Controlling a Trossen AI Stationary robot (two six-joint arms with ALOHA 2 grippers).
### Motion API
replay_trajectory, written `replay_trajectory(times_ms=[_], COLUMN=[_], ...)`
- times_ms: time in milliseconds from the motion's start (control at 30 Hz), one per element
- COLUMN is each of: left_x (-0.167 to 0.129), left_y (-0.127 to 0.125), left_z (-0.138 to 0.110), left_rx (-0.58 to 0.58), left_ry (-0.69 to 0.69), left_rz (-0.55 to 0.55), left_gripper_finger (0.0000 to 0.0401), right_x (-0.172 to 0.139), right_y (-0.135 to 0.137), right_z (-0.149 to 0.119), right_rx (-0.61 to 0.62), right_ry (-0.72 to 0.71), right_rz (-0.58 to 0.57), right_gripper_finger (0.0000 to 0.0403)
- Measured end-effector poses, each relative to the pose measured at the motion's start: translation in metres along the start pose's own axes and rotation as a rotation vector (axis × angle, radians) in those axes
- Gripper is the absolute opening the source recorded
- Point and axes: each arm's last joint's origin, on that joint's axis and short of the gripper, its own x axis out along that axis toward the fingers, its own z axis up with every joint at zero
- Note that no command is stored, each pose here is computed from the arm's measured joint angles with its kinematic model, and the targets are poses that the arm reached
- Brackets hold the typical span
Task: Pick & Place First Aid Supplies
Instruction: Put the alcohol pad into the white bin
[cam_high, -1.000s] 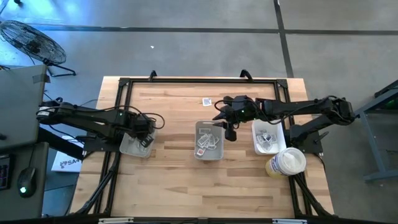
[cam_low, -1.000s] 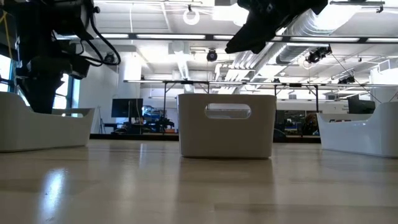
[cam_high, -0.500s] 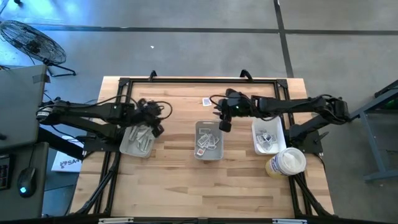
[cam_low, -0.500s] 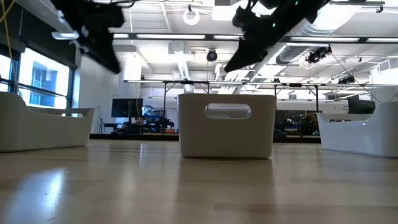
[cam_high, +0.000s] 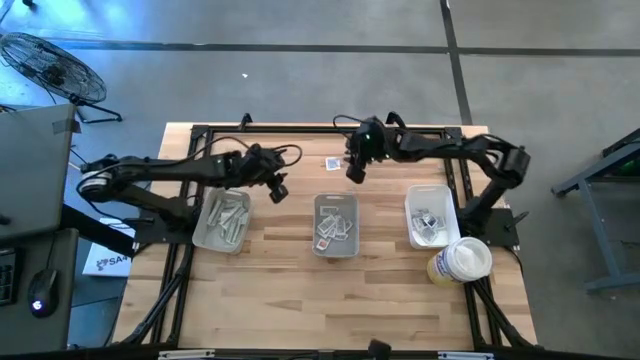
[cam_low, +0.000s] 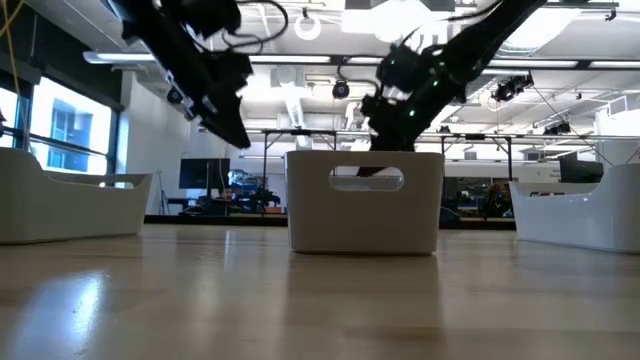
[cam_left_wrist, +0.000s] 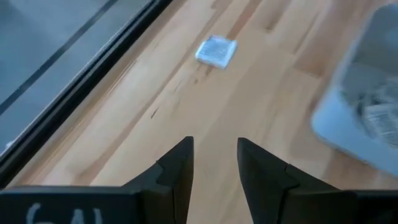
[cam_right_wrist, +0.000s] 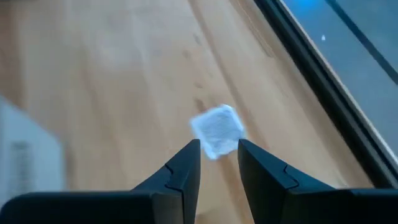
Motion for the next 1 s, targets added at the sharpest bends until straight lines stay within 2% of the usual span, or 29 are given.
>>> replay_trajectory(times_ms=[200,333,667,733,833,1000], left_x=[0.034,0.045,0.05,0.05,0.05,0.05], left_y=[0.014,0.022,0.027,0.027,0.027,0.027], left_z=[0.003,0.007,0.008,0.008,0.008,0.008], left_rx=[-0.018,-0.025,-0.021,-0.021,-0.02,-0.021], left_ry=[0.002,-0.03,-0.038,-0.038,-0.038,-0.038], left_rz=[0.019,0.009,-0.006,-0.014,-0.013,-0.013], left_gripper_finger=[0.012,0.012,0.012,0.012,0.012,0.012], right_x=[0.035,0.059,0.091,0.094,0.097,0.099], right_y=[-0.035,-0.049,-0.055,-0.056,-0.058,-0.062], right_z=[0.001,-0.004,-0.003,-0.004,-0.008,-0.011], right_rx=[0.027,-0.015,-0.158,-0.182,-0.187,-0.172], right_ry=[0.098,0.187,0.208,0.22,0.25,0.245], right_rz=[0.014,0.058,0.121,0.096,0.055,0.08], right_gripper_finger=[0.0101,0.0101,0.0101,0.0101,0.0101,0.0101])
